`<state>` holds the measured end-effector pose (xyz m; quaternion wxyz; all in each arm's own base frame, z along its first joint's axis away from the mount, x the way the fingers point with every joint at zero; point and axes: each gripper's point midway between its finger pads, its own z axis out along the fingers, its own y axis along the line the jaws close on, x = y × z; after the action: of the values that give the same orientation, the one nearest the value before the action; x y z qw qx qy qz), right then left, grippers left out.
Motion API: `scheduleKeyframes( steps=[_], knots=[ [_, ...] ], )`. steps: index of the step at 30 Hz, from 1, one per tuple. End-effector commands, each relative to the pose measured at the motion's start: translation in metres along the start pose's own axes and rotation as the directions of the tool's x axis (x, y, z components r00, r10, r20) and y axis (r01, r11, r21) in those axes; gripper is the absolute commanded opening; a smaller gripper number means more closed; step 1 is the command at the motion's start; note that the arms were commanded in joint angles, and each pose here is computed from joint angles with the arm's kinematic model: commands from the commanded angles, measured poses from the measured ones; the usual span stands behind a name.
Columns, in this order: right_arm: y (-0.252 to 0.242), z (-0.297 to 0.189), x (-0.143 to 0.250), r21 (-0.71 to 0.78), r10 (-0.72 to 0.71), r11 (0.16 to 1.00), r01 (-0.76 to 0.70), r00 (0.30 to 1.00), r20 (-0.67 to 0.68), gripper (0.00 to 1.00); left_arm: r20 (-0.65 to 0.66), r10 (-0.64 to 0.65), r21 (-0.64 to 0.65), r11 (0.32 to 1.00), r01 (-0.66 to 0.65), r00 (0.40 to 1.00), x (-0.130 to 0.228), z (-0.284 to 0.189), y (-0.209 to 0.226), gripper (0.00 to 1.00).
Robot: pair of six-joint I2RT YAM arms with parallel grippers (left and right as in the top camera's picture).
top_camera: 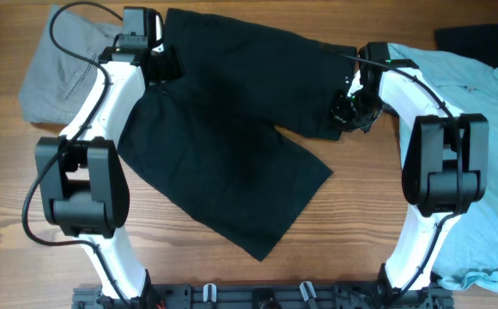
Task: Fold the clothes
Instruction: 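Drag the black trousers leftward to the table center with both grippers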
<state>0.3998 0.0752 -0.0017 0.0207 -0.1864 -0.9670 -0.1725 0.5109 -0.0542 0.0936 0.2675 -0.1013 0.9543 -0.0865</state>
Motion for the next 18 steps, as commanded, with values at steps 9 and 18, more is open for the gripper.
scheduleKeyframes(
  steps=[9, 18],
  knots=[
    [-0.051, -0.054, -0.124, -0.219, 0.257, 0.957, -0.192, 0.91, 0.325, 0.2, -0.014, -0.002, 0.012, 1.0, 0.002, 1.0, 0.003, -0.011, -0.002, 0.7],
    [0.018, -0.109, 0.021, -0.138, -0.122, 0.982, 0.128, 0.991, 0.047, 0.54, -0.01, 0.005, 0.012, 1.0, -0.005, 1.0, 0.002, -0.036, -0.004, 0.79]
  ],
)
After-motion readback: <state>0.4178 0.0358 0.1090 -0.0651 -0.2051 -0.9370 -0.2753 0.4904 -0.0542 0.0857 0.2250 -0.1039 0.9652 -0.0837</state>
